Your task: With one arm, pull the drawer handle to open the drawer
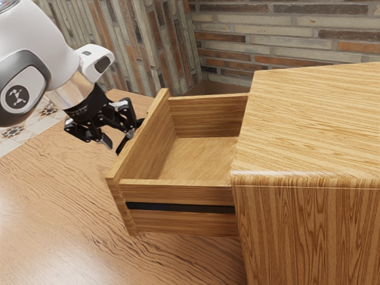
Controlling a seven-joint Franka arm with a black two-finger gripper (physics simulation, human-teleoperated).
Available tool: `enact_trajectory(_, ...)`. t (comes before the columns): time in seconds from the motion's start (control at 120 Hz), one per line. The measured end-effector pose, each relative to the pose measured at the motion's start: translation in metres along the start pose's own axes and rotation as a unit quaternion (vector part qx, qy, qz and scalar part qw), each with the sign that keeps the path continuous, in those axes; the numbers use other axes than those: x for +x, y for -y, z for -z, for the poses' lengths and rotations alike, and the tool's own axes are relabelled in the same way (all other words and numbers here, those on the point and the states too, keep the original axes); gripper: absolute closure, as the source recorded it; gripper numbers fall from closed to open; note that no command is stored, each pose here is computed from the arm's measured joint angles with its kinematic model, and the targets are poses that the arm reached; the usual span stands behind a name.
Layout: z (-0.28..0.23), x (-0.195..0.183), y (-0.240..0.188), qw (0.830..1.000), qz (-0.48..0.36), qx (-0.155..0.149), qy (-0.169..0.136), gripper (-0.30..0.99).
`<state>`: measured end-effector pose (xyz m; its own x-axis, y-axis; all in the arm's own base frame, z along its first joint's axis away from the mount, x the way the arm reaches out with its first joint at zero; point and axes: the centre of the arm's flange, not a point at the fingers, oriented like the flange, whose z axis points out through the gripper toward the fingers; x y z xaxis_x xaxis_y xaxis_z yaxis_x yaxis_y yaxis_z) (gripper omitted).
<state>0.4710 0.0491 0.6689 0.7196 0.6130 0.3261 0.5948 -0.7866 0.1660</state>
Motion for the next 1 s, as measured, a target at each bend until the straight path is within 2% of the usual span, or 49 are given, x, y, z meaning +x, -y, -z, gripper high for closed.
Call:
enact_trajectory(0.508,-0.001,0.014,0.023,1.000,0.020,0.007,-0.003,0.41)
enact_trajectory(1.0,0.000,0.009,0.034,1.000,0.024,0.008,-0.003,0.40)
